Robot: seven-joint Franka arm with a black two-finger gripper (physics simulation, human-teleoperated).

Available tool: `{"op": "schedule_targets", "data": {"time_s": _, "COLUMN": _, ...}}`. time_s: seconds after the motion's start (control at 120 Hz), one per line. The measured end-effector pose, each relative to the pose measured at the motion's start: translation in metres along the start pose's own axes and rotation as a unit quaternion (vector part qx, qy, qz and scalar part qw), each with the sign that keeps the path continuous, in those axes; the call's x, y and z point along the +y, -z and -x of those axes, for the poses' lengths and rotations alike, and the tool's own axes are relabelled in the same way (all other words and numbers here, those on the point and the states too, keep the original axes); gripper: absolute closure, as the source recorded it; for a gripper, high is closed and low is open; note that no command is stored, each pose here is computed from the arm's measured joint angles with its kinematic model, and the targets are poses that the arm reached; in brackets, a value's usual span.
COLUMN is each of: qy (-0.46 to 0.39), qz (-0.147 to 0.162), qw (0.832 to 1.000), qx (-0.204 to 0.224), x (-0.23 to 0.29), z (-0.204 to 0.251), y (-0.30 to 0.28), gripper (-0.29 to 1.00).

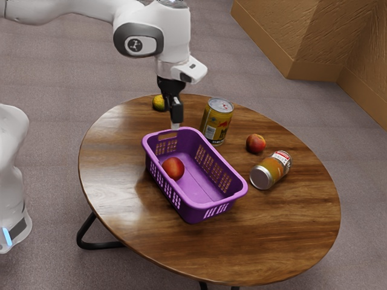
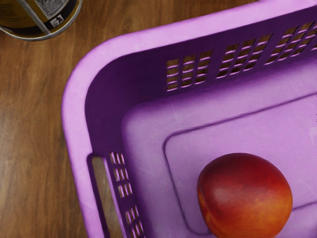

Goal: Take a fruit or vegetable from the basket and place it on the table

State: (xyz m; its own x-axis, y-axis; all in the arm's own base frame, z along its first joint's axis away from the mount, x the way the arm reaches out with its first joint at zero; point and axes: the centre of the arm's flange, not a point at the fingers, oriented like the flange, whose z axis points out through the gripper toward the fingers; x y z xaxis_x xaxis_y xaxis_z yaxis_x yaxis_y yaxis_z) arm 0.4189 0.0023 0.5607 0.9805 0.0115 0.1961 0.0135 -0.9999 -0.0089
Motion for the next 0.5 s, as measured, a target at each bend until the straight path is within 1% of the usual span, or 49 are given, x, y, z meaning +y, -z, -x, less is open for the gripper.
{"op": "schedule_targets", "data": {"time_s": 0.075, "qy": -0.020, "qz": 0.009, "qw": 1.000, "qx": 0.016, "x": 0.018, "z": -0.008, "y": -0.011, "gripper": 0.02}}
{"op": "schedule_targets", "data": {"time_s": 0.158, "qy": -0.030, "qz": 0.008, "qw": 0.999, "qx": 0.016, "x": 0.029, "z": -0.014, "y": -0.019, "gripper": 0.02}}
{"op": "schedule_targets", "data": {"time_s": 0.208, "qy": -0.029, "qz": 0.006, "qw": 1.000, "qx": 0.007, "x": 0.028, "z": -0.015, "y": -0.019, "gripper": 0.02}}
{"op": "schedule_targets", "data": {"time_s": 0.275, "qy": -0.029, "qz": 0.000, "qw": 0.999, "qx": -0.017, "x": 0.029, "z": -0.017, "y": -0.031, "gripper": 0.02}}
{"op": "schedule_targets", "data": {"time_s": 0.367, "qy": -0.039, "qz": -0.007, "qw": 0.998, "qx": -0.045, "x": 0.040, "z": -0.019, "y": -0.047, "gripper": 0.02}}
{"op": "schedule_targets", "data": {"time_s": 0.5, "qy": -0.046, "qz": -0.014, "qw": 0.997, "qx": -0.066, "x": 0.050, "z": -0.025, "y": -0.060, "gripper": 0.02}}
